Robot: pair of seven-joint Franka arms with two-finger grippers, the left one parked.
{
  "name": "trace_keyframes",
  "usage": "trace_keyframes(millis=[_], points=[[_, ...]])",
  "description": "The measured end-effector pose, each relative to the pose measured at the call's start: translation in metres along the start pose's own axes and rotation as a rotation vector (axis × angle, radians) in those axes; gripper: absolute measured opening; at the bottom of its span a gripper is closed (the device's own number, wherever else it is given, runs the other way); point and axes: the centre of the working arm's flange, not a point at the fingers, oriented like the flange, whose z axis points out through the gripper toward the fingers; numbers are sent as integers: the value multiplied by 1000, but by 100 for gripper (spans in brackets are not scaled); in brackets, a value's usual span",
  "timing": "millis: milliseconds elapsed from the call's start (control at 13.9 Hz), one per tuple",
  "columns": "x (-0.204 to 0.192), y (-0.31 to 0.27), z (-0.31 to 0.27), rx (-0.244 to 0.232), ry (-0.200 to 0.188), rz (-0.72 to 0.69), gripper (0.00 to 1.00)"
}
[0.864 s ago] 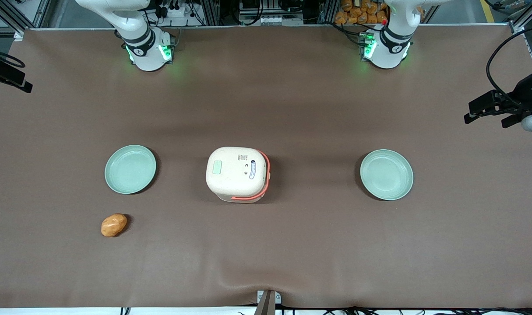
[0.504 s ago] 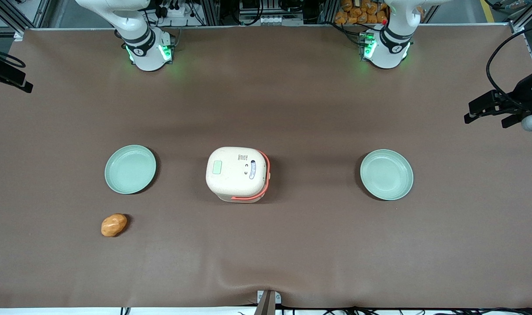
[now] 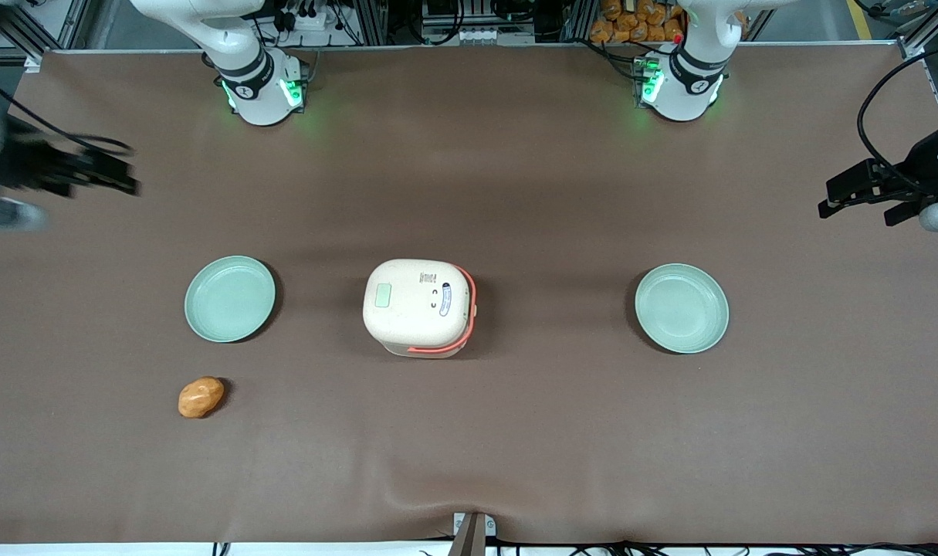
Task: Press rice cooker button with right arm
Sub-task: 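Move the right gripper from rest toward the white rice cooker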
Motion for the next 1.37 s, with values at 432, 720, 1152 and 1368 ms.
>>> trace_keyframes(millis=[432, 720, 1152, 1368], points=[[46, -65, 53, 28, 4, -53, 100], [54, -100, 67, 27, 26, -88, 100], [69, -148, 87, 41, 91, -77, 96], [72, -179, 101, 44, 114, -86, 63]])
